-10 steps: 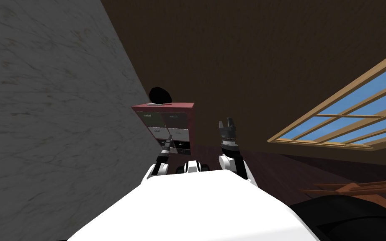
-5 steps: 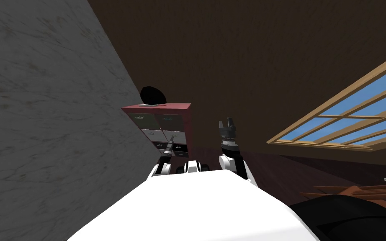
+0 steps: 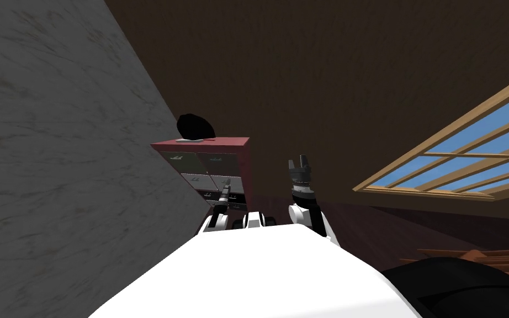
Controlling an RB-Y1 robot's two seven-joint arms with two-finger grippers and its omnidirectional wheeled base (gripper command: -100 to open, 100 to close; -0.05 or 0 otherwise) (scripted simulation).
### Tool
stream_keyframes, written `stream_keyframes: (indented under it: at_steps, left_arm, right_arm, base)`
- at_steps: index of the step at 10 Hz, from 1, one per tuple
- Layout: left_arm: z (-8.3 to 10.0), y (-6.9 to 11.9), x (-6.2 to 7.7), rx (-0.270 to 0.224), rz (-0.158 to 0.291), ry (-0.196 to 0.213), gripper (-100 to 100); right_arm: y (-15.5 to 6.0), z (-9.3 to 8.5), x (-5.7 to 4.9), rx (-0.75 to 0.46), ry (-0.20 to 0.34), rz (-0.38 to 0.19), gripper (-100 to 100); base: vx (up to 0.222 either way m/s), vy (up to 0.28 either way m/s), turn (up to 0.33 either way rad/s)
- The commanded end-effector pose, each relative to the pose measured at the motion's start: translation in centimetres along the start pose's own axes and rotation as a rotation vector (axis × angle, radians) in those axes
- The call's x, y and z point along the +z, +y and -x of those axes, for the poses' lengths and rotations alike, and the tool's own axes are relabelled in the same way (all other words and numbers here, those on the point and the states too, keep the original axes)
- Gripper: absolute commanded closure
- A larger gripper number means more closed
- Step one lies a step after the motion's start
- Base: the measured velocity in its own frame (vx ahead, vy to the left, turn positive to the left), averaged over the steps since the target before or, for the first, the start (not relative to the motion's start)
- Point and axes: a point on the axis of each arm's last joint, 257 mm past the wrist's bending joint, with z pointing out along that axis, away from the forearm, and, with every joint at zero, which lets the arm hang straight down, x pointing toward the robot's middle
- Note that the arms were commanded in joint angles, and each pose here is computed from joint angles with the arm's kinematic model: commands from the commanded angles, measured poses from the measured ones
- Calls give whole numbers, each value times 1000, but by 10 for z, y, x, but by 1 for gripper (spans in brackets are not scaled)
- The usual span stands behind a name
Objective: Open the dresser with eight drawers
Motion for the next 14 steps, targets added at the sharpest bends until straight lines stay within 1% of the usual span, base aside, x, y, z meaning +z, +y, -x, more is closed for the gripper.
stream_keyframes:
  at_steps: [1,2,3,6,7,8,11,12,13,14]
  left_arm:
    - [-3,6,-5,-3,1,2,100]
    - [-1,3,-3,-2,3,2,100]
    - [-1,-5,0,-3,-12,4,100]
    - [-2,-4,-1,-1,1,10,100]
    - [-3,-8,1,-3,-12,9,100]
    - [-4,-6,-3,-3,-4,13,100]
    - [-4,-4,-7,-2,3,18,100]
    - [-1,-19,1,-3,-9,14,-100]
    - [-1,-19,1,-3,-9,14,-100]
    - [1,-24,3,-2,-8,14,-100]
  right_arm:
    - [0,0,0,0,0,0,0]
    - [0,0,0,0,0,0,0]
    - [0,0,0,0,0,0,0]
    - [0,0,0,0,0,0,0]
    - [0,0,0,0,0,0,0]
    - [0,0,0,0,0,0,0]
    - [0,0,0,0,0,0,0]
    - [0,0,0,0,0,0,0]
    - [0,0,0,0,0,0,0]
    - [0,0,0,0,0,0,0]
  base:
    - [-63,11,25]
    - [-33,7,-9]
    - [-118,11,15]
    - [-169,24,15]
    - [-99,10,-1]
    - [-120,11,23]
    - [-181,29,17]
    - [-99,27,-14]
    - [-11,-2,-2]
    - [22,-10,-6]
